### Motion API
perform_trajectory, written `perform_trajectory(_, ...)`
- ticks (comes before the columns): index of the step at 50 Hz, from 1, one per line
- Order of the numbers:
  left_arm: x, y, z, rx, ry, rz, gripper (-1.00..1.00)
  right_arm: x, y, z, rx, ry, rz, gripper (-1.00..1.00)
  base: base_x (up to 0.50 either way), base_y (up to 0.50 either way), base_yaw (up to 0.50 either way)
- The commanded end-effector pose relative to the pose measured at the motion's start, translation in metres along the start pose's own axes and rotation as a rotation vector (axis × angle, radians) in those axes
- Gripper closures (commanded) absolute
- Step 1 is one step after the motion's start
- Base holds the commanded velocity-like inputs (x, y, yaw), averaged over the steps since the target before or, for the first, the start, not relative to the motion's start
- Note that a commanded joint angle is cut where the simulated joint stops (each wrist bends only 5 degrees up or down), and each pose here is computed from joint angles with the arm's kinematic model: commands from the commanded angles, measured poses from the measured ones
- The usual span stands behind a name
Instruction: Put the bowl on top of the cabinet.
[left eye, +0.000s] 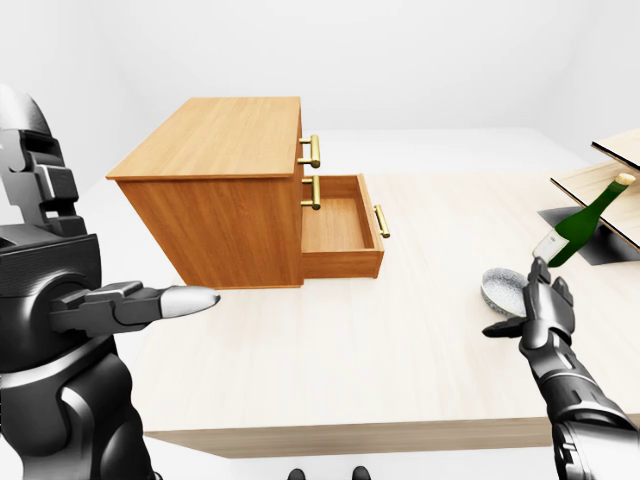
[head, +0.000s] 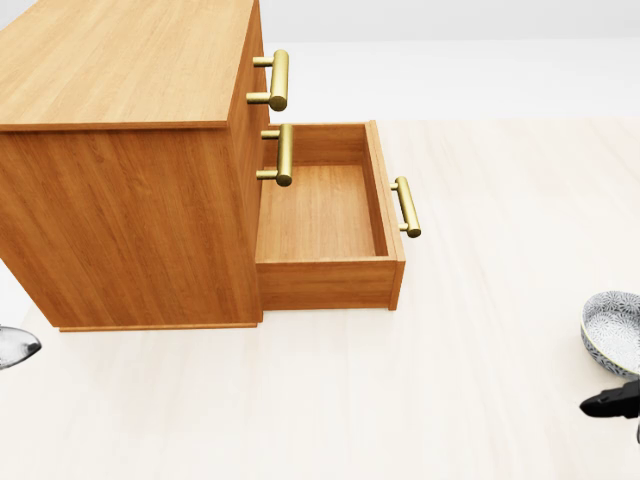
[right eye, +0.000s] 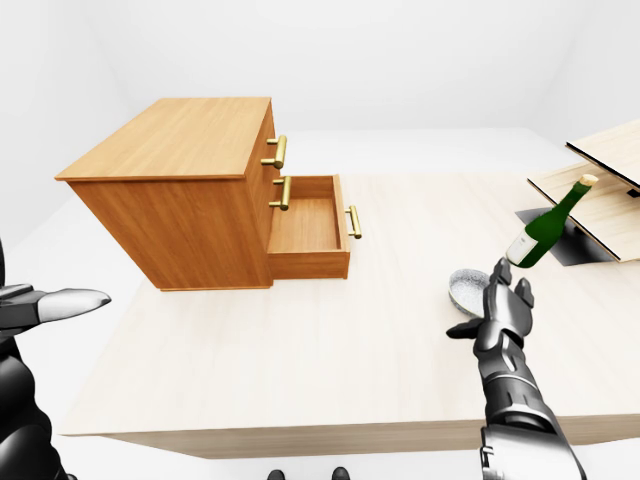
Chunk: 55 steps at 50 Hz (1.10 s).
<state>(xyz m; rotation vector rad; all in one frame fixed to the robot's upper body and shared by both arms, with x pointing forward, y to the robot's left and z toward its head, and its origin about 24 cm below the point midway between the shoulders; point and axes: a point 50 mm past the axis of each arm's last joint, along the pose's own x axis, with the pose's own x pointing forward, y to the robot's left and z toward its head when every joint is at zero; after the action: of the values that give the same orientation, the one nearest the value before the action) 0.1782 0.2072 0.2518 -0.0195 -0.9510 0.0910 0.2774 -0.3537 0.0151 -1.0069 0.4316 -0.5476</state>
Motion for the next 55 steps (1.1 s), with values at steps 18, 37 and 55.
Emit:
perform_trajectory(18, -0.003, -0.002, -0.004, 0.004, 0.022, -0.009, -1.00, -0.001, 0.002, -0.008, -0.027, 0.039, -0.005, -1.00, 0.00, 0.00, 0.00)
perform_trajectory(37, -0.003, -0.002, -0.004, 0.005, 0.022, -0.009, -1.00, -0.001, 0.004, -0.008, -0.038, 0.048, -0.006, -1.00, 0.00, 0.00, 0.00)
perform_trajectory(55, -0.003, -0.003, -0.005, 0.007, 0.028, -0.012, -1.00, 0.004, -0.004, 0.001, -0.026, 0.016, -0.038, -1.00, 0.00, 0.00, 0.00)
